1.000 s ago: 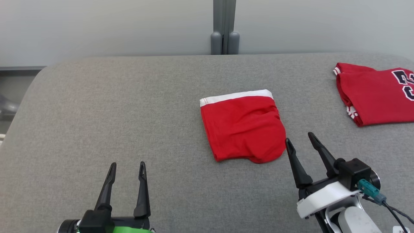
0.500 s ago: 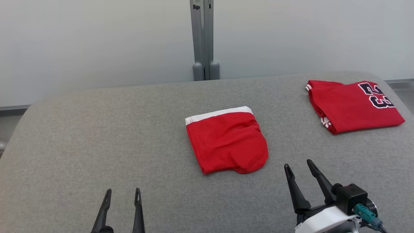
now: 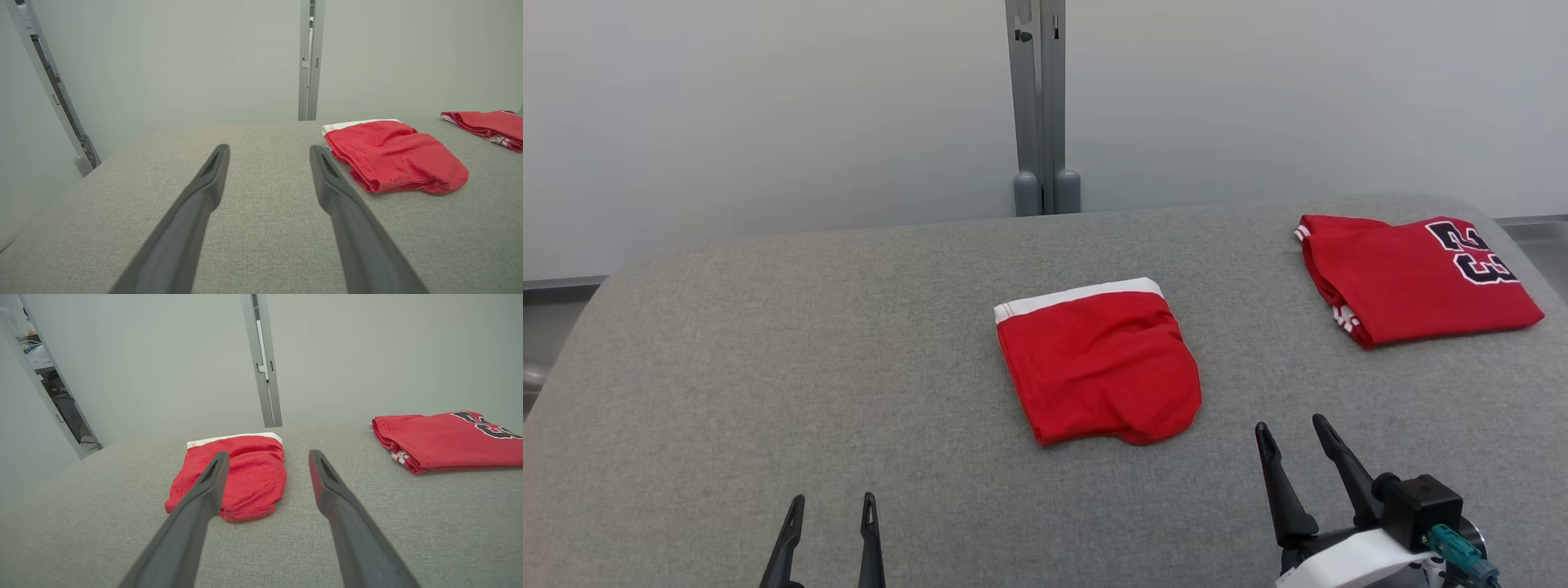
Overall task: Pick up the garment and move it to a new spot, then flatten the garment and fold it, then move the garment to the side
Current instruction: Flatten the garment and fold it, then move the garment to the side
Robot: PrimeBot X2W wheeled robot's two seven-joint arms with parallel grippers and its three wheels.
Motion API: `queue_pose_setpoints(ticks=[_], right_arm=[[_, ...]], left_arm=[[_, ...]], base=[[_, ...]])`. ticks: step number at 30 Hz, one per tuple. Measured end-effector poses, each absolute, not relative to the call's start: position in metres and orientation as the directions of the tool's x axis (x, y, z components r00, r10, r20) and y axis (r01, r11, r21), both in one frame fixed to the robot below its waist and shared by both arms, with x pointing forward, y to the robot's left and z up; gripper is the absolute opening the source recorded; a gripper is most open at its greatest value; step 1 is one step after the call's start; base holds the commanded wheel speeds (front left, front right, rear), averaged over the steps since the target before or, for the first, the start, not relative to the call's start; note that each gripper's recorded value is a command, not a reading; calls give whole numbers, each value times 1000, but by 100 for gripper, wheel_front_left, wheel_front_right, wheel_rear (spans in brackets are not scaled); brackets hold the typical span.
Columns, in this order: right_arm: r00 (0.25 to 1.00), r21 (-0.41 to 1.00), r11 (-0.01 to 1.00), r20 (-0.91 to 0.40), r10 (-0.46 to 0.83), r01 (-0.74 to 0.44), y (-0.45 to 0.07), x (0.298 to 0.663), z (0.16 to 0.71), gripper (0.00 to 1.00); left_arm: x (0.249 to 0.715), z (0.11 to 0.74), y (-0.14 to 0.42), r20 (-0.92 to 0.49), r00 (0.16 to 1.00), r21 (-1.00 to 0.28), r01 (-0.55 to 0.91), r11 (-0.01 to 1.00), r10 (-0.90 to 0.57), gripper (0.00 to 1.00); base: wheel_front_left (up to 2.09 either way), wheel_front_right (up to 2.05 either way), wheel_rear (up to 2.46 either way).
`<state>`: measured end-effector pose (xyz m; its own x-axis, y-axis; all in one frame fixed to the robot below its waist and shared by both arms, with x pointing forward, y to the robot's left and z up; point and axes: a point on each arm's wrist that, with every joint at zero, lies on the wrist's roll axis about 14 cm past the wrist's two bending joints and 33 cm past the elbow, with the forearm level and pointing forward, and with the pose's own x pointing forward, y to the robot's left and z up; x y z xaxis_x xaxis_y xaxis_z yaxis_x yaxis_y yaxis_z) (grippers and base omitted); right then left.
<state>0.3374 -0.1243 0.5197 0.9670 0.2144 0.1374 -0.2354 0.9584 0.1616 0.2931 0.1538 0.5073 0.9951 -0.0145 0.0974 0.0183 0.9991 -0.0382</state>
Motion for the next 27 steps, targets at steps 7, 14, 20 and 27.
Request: queue_pose_setpoints(ticks=[7,14,20,27], right_arm=[[969,163,959,133,210,-230,-125,336,518,100],[969,165,959,129,212,-232,-124,336,517,100],[969,167,958,123,215,-234,-122,337,515,100],[969,170,957,119,216,-234,-122,335,514,100]], left_arm=[[294,506,152,93,995,-37,25,999,-21,100],[295,504,151,88,996,-36,25,999,-22,100],[298,505,151,89,996,-38,24,999,-21,100],[299,505,150,89,996,-43,25,999,-21,100]], base=[[0,0,0],[0,0,0],[0,0,0],[0,0,0]])
